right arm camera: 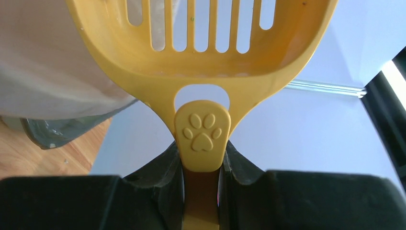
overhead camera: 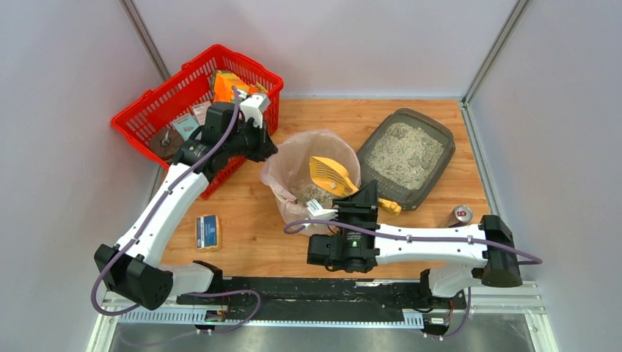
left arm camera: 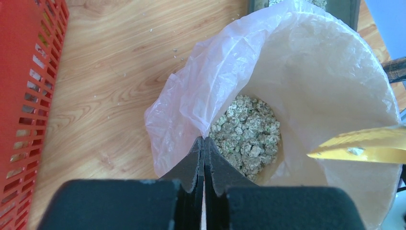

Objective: Clean the litter box

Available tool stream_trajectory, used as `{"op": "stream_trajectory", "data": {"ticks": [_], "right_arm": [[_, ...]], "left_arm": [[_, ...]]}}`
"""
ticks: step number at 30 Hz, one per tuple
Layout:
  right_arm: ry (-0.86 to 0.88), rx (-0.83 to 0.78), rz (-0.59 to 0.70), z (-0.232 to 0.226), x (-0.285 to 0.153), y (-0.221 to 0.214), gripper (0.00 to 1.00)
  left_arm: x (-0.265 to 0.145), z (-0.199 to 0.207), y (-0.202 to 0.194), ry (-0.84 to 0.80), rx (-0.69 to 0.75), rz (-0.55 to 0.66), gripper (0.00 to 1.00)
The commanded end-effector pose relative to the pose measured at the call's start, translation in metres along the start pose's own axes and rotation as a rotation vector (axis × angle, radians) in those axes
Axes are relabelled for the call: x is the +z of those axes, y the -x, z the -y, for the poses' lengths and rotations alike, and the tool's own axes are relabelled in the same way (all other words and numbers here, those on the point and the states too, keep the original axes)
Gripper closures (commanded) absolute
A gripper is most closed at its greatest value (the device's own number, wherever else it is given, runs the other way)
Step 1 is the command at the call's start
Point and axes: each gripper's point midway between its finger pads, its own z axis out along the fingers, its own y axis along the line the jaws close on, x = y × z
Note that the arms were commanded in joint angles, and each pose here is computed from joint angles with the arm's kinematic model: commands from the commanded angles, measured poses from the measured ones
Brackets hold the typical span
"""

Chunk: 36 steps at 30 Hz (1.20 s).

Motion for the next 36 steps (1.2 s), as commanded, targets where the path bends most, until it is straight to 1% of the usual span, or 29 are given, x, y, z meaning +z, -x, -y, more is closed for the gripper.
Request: {"op": "stream_trajectory", "data": {"ticks": [1, 2, 5, 8, 10, 15, 20, 22, 23, 24, 26, 27, 28, 33, 36], "right_arm": [[-0.271, 0.172, -0.019, 0.084, -0.012, -0.008, 1.0], [-0.271, 0.228, -0.021, 0.095, -0.013, -0.01, 1.0], [-0.272, 0.296, -0.012, 0.11, -0.013, -0.015, 1.0], [-0.271, 0.346, -0.005, 0.114, -0.014, -0.019, 1.0], [-0.271, 0.336, -0.006, 0.112, -0.013, -0.021, 1.0], [-0.27, 0.155, -0.018, 0.08, -0.012, -0.015, 1.0], [-0.269, 0.192, -0.017, 0.086, -0.012, -0.018, 1.0], [-0.251, 0.264, -0.011, 0.093, -0.012, -0.024, 1.0], [-0.213, 0.3, -0.003, 0.092, -0.011, -0.025, 1.0], [-0.088, 0.34, 0.014, 0.077, -0.008, -0.022, 1.0], [0.062, 0.454, 0.026, 0.071, -0.008, -0.021, 1.0], [0.163, 0.482, 0.039, 0.058, -0.01, -0.016, 1.0], [0.2, 0.507, 0.046, 0.056, -0.011, -0.016, 1.0], [0.438, 0.505, 0.076, 0.019, -0.022, -0.005, 1.0], [0.499, 0.516, 0.088, 0.01, -0.027, -0.002, 1.0]], "left_arm": [[-0.009, 0.01, 0.009, -0.032, 0.005, 0.033, 1.0], [-0.009, 0.01, 0.009, -0.031, 0.005, 0.033, 1.0], [-0.009, 0.009, 0.008, -0.027, 0.005, 0.031, 1.0], [-0.009, 0.009, 0.008, -0.029, 0.006, 0.031, 1.0], [-0.009, 0.01, 0.009, -0.029, 0.004, 0.032, 1.0], [-0.009, 0.01, 0.009, -0.031, 0.006, 0.032, 1.0], [-0.009, 0.01, 0.008, -0.033, 0.003, 0.03, 1.0], [-0.009, 0.01, 0.008, -0.033, 0.004, 0.03, 1.0], [-0.009, 0.011, 0.008, -0.035, 0.005, 0.031, 1.0], [-0.009, 0.011, 0.008, -0.035, 0.005, 0.031, 1.0], [-0.009, 0.01, 0.009, -0.032, 0.005, 0.032, 1.0], [-0.009, 0.01, 0.008, -0.034, 0.005, 0.031, 1.0], [-0.009, 0.01, 0.008, -0.032, 0.005, 0.032, 1.0], [-0.008, 0.01, 0.008, -0.032, 0.002, 0.029, 1.0], [-0.008, 0.01, 0.008, -0.035, 0.002, 0.028, 1.0]]}}
